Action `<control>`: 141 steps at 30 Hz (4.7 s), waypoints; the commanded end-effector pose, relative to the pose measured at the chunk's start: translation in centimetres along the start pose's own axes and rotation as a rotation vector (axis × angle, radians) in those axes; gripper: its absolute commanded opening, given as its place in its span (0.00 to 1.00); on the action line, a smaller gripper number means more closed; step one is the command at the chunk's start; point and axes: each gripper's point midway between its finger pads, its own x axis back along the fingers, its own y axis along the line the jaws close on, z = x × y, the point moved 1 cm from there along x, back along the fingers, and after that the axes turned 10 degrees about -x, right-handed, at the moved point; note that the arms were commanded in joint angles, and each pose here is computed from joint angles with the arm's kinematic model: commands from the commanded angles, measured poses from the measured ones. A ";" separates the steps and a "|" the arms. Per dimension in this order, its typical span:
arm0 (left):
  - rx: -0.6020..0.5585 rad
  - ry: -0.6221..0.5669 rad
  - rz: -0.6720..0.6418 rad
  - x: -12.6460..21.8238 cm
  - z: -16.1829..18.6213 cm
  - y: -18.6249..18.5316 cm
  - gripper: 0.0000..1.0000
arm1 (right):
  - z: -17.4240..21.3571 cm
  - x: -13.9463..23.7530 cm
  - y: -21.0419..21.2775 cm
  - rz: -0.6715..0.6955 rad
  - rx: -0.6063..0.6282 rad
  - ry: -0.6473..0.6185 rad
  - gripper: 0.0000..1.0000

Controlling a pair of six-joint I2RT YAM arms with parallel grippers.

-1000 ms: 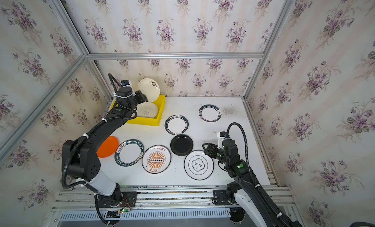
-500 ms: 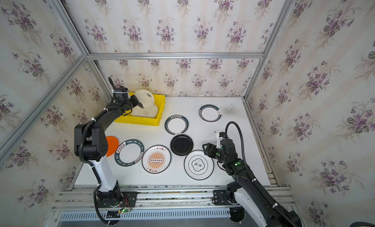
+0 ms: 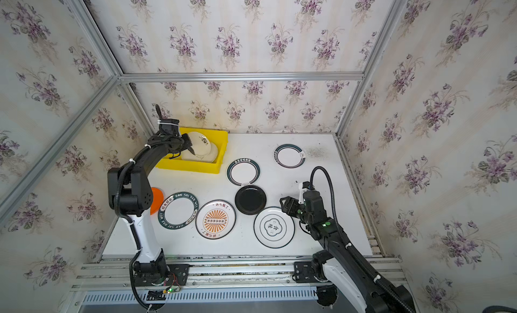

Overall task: Place the plates into the plastic bin on the countertop
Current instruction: 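Lower the plate onto the bear plate and open the left gripper, then lift the left gripper out of the bin and move it back toward the plates, then push the white cloud-print plate with the right gripper and grasp its rim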

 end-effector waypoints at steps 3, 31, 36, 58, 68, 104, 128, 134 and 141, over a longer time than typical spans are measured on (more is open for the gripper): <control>-0.113 0.079 -0.084 -0.3 1.4 0.5 0.15 | -0.9 -0.2 0.7 -0.023 0.024 -0.027 0.71; -0.159 -0.069 0.143 10.1 -0.3 -8.3 1.00 | -0.1 -0.8 -1.4 0.075 -0.048 0.057 0.71; -0.159 -0.148 0.184 13.9 0.4 -9.9 1.00 | 0.8 -0.4 -2.6 0.109 -0.091 0.069 0.71; -0.103 -0.388 0.400 27.2 10.7 -7.8 1.00 | 3.8 2.5 -6.1 0.178 -0.174 0.044 0.70; -0.082 -0.397 0.507 27.3 13.9 -8.0 1.00 | 4.7 2.0 -6.7 0.194 -0.208 0.080 0.69; -0.134 -0.308 0.806 23.4 18.3 -12.6 1.00 | 6.5 2.7 -6.6 0.234 -0.109 0.245 0.44; -0.150 -0.238 0.828 21.4 19.9 -13.5 1.00 | 6.7 2.1 -7.9 0.304 -0.102 0.264 0.33; -0.153 -0.231 0.822 21.1 20.1 -13.5 1.00 | 6.4 1.9 -7.8 0.317 -0.095 0.268 0.28; -0.150 -0.227 0.808 20.8 20.2 -13.4 1.00 | 6.4 1.8 -8.2 0.340 -0.112 0.259 0.27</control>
